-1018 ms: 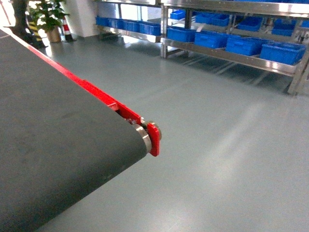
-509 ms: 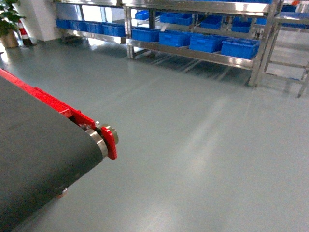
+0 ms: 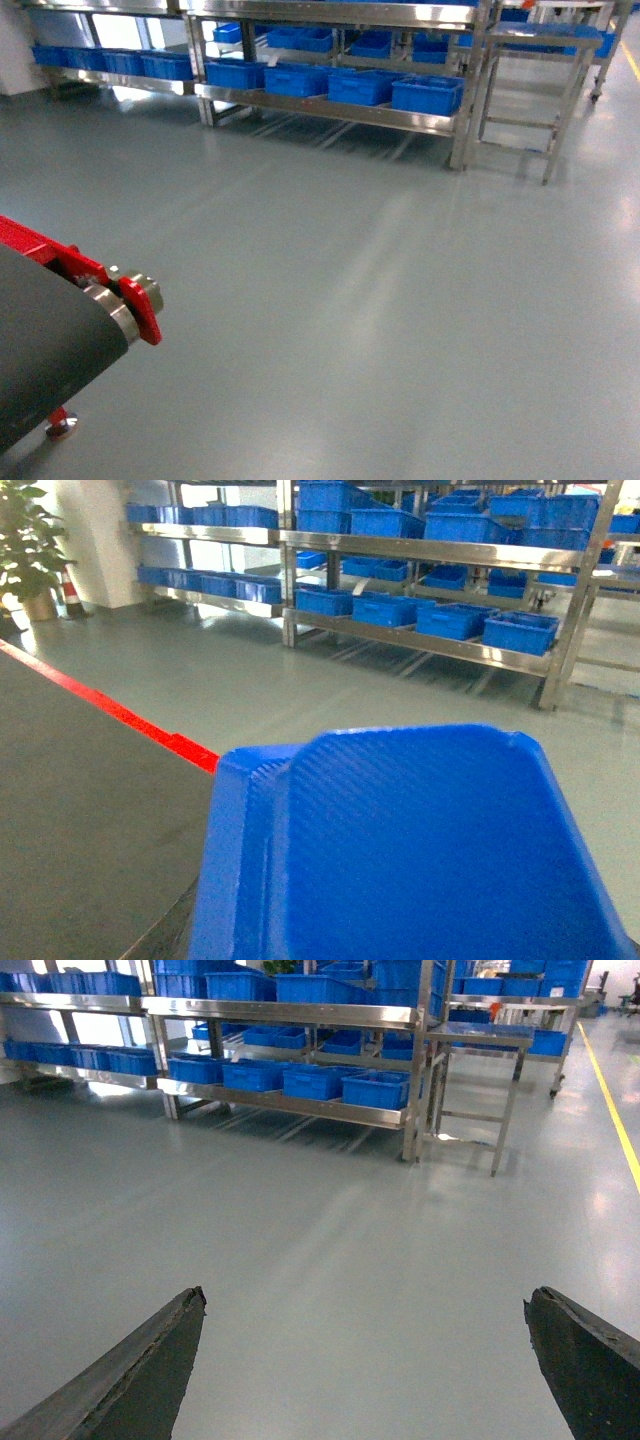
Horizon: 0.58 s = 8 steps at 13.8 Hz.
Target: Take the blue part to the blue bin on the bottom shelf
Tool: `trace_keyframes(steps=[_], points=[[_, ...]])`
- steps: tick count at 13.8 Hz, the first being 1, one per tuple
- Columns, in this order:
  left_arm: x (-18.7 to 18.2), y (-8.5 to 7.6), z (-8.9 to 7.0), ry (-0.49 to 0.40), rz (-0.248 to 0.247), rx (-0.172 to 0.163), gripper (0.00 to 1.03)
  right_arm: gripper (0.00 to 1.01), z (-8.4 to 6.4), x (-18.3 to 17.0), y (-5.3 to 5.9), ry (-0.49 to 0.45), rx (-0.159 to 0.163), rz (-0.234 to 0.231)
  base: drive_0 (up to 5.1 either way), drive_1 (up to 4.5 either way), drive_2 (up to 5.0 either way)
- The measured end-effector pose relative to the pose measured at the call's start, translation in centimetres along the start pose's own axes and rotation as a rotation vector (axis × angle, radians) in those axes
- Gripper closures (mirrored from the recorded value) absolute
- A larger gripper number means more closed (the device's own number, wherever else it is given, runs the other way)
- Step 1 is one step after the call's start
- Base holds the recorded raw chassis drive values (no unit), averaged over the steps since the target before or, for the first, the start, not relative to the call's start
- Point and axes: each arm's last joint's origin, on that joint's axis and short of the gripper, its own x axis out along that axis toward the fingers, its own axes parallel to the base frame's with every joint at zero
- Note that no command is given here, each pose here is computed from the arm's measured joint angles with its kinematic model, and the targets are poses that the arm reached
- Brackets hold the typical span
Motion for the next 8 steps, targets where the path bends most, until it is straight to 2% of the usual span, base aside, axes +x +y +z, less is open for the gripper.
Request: trace_keyframes(steps=[8], points=[[0.01, -0.01, -0.01, 0.001, 0.0, 0.001, 0.59, 0.03, 0.0, 0.0, 0.0, 0.0, 0.0, 0.0, -1.6, -1.58, -1.6]])
